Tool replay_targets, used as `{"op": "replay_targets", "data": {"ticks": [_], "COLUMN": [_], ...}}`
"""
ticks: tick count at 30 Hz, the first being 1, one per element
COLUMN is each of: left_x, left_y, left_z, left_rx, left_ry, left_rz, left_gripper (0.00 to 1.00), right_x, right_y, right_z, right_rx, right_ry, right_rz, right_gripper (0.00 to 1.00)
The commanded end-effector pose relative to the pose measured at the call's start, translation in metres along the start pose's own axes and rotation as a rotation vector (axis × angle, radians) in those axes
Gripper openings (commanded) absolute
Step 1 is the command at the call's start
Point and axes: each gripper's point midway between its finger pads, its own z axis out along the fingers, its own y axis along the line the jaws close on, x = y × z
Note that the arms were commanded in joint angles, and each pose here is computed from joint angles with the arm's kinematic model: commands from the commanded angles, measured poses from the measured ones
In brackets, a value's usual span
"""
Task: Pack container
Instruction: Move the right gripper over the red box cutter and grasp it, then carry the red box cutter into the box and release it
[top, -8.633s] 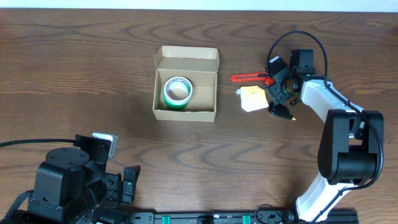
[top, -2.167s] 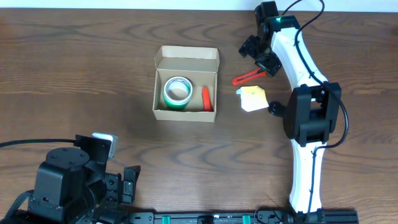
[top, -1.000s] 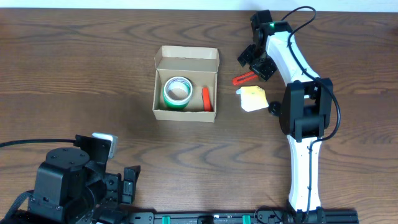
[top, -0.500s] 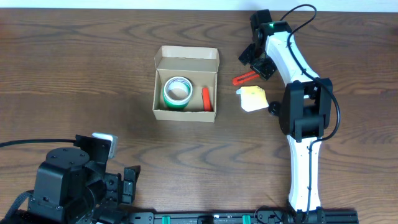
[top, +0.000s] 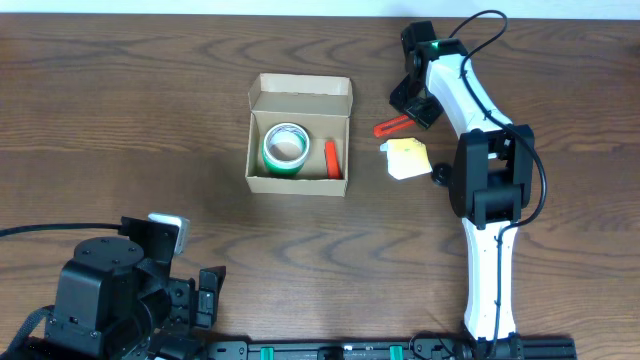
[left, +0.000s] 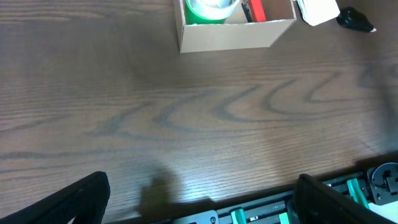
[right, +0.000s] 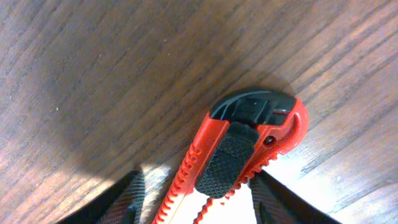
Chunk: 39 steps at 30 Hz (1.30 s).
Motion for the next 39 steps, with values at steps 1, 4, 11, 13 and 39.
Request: {"op": "replay_targets", "data": {"ticks": [1,4,11,13,39], "left_x": [0.001,0.001,0.001,0.001,0.001], "left_y": [-0.001,-0.001,-0.001,-0.001,-0.001], "left_z": [0.000,0.000,0.000,0.000,0.000], "left_rx": [0.003,0.003,0.003,0.003,0.003], "left_ry": [0.006,0.006,0.006,0.006,0.006], "left_rz": [-0.004,-0.004,-0.004,-0.004,-0.004], "left_gripper": [0.95,0.95,0.95,0.95,0.95], "right_x": [0.017,0.017,0.017,0.017,0.044], "right_y": [-0.005,-0.005,-0.005,-0.003,0.107], "right_z": [0.023,0.023,0.023,0.022,-0.210], "right_rx": [0.040,0.041,0.036,0.028,-0.553], "right_ry": [0.042,0.042,0.045,0.047,-0.283], "right_rz": [-0.016,-0.017,-0.017,-0.017,-1.162], "right_gripper": [0.46,0.40,0.25,0.23,0.01]}}
